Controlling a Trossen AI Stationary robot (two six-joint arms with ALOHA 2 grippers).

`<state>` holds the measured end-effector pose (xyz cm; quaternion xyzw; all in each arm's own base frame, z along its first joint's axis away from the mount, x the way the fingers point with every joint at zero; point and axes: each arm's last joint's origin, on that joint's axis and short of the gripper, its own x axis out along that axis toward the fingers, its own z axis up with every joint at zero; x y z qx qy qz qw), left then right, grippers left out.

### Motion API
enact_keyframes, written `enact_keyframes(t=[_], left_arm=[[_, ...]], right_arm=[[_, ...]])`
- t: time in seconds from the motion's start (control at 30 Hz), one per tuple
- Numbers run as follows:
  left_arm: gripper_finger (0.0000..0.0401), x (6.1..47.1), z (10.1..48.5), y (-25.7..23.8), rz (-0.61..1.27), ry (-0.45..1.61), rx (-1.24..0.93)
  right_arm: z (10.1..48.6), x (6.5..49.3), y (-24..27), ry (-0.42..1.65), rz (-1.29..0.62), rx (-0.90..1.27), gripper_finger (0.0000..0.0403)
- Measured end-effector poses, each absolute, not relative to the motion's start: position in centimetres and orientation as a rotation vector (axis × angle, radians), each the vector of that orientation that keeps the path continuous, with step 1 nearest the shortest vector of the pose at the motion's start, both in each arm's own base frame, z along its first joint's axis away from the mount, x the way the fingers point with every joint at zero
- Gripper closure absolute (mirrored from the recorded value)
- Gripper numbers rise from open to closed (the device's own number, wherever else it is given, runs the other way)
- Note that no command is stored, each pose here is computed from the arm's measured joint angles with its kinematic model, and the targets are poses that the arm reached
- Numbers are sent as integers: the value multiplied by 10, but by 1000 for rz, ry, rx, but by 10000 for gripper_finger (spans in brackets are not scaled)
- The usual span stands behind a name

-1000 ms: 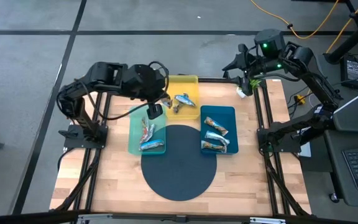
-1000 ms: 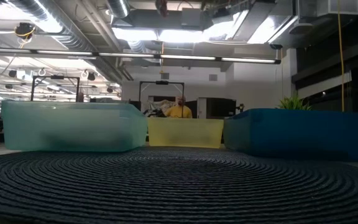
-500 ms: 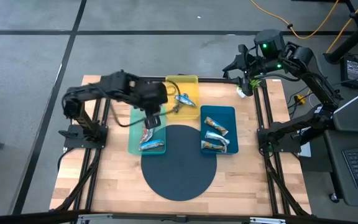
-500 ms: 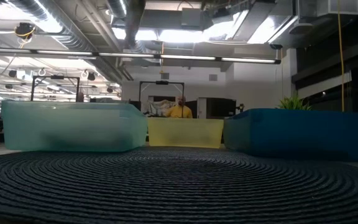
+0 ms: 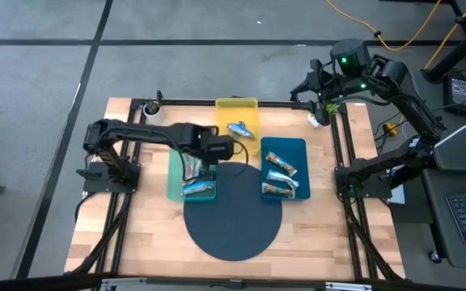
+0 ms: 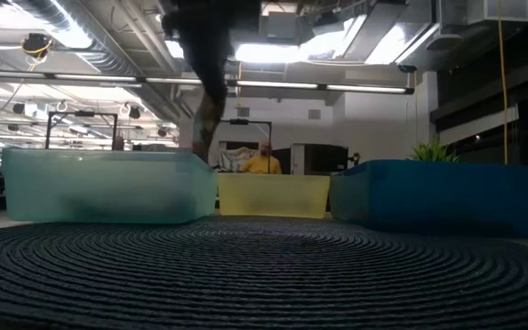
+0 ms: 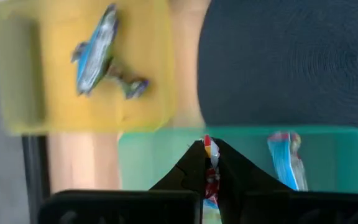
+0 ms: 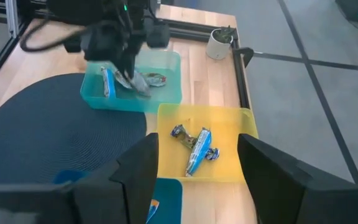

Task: Pick and place Granola Bars by type
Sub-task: Put the red granola bar into the light blue bin

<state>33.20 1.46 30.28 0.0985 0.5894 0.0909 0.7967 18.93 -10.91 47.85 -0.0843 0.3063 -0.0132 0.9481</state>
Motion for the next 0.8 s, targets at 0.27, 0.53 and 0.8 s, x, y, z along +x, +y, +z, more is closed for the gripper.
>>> enact_keyframes(t=[0.27,0.53,0.8], left_arm=[[392,332,254,10,24,1281,151],[392,331,244,6,-77,1273,60],[380,322,246,38,154,1317,-181]], right_arm=[[474,186,-107,680,-11,-137,182],[472,185,-106,696,-6,-128,182],[472,185,-106,698,-1,-126,182]])
